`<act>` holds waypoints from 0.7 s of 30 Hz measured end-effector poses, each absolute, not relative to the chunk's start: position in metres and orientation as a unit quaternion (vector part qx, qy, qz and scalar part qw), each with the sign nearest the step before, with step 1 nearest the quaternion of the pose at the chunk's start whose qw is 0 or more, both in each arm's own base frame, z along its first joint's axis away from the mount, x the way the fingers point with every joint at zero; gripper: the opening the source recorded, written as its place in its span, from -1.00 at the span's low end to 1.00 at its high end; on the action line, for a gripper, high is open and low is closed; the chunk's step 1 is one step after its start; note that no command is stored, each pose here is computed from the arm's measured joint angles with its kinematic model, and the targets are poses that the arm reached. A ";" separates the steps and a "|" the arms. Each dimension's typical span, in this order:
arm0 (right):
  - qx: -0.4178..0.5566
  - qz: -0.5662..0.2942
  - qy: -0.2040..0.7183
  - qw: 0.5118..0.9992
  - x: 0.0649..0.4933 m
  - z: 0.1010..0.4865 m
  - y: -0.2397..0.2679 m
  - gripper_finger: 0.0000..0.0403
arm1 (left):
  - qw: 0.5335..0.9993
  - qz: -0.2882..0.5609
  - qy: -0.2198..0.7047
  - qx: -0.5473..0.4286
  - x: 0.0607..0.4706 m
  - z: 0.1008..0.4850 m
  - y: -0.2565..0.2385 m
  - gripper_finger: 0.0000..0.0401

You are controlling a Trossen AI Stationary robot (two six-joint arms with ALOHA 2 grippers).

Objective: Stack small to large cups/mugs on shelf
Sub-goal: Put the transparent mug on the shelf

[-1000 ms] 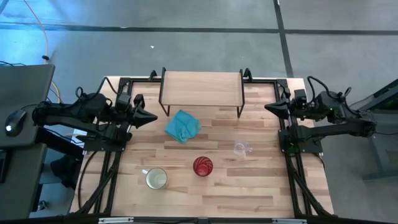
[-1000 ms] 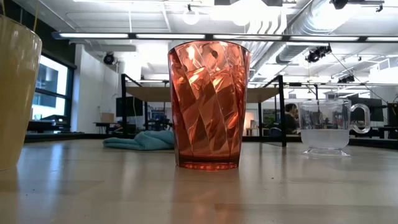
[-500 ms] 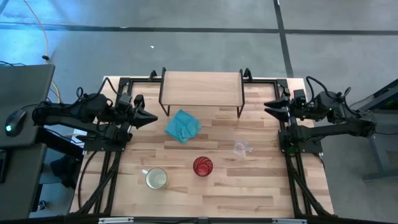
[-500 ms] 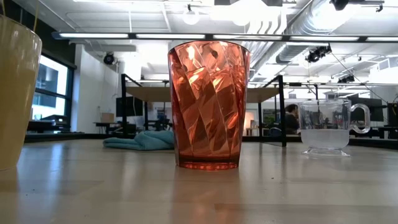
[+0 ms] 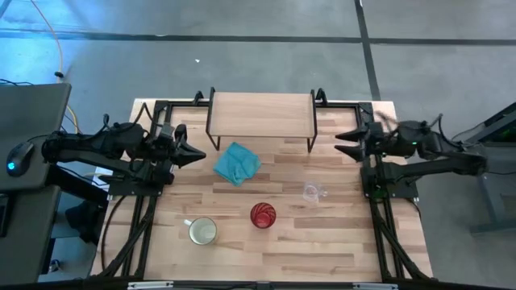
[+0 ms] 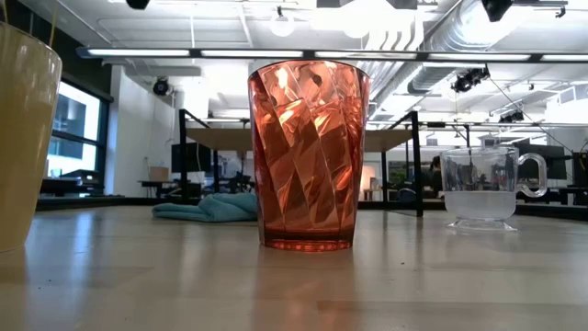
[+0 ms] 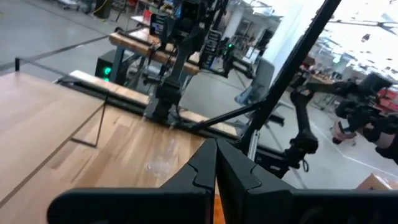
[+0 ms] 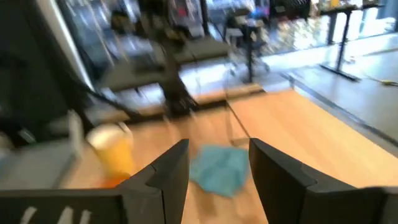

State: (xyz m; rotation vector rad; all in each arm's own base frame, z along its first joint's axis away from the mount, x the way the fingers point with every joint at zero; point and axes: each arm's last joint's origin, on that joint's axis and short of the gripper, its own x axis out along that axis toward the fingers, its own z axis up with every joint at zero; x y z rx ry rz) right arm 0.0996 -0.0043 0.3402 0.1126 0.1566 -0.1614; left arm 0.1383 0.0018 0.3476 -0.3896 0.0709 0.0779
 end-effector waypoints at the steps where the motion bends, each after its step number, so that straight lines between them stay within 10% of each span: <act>1: 0.042 -0.089 0.095 0.991 0.102 0.337 -0.005 -0.21 | 0.979 0.040 0.035 -0.196 0.138 0.347 0.002 -1.00; 21: 0.053 -0.073 0.214 0.973 0.130 0.397 -0.003 -0.22 | 0.978 0.076 0.057 -0.184 0.150 0.341 0.004 -1.00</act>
